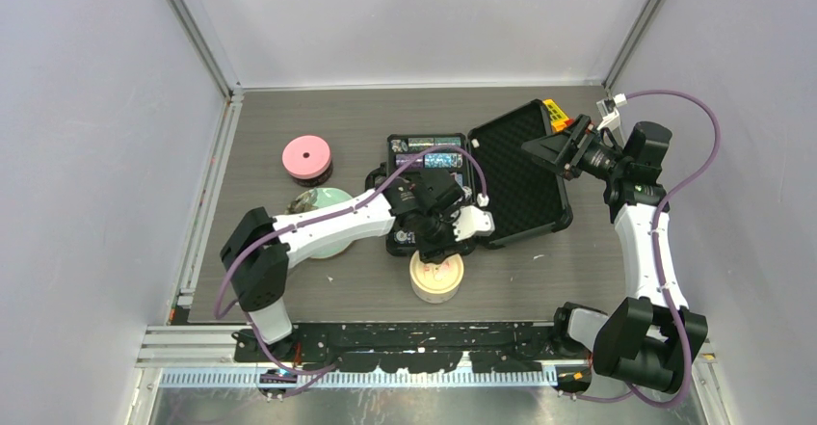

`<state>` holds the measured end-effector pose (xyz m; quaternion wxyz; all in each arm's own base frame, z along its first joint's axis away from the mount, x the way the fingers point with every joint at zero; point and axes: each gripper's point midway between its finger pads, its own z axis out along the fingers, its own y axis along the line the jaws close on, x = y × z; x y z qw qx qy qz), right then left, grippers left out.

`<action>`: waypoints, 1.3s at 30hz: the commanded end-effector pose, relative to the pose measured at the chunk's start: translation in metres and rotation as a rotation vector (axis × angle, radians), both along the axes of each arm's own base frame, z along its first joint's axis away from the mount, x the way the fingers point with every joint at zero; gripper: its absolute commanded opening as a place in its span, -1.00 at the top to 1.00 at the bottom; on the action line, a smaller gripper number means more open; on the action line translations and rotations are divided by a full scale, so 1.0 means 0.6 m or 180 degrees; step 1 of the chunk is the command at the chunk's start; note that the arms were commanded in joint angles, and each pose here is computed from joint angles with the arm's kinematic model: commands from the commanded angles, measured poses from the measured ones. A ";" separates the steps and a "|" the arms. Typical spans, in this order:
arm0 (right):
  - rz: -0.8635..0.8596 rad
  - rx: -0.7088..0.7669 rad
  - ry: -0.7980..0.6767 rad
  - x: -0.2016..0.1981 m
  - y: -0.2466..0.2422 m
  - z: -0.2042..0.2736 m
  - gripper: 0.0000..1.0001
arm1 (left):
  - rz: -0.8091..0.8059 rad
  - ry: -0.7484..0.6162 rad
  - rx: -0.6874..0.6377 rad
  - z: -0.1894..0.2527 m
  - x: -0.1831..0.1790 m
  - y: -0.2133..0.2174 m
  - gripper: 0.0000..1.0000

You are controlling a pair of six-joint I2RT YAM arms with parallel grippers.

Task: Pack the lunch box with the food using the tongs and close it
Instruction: Move the packing box to the center of the board.

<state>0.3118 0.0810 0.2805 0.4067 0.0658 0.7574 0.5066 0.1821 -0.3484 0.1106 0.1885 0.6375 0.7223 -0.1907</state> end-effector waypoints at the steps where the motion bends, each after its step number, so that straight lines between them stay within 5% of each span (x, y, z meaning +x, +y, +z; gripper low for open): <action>1: -0.0003 -0.0035 -0.0178 0.003 -0.003 0.024 -0.79 | -0.0045 -0.0162 -0.0212 0.063 0.004 -0.008 -0.05; 17: -0.0254 0.0137 -0.0211 0.023 -0.067 0.064 -0.80 | -0.0541 -0.0291 -0.0367 0.079 -0.040 -0.099 -0.65; 27: -0.0607 0.0205 -0.0167 0.030 -0.145 0.076 -0.80 | -0.0583 -0.0570 0.0057 0.022 -0.030 -0.128 -0.71; 39: -0.0634 0.0248 -0.0126 0.028 -0.146 0.066 -0.80 | -0.0623 -0.0617 0.1083 -0.046 -0.027 -0.019 -0.61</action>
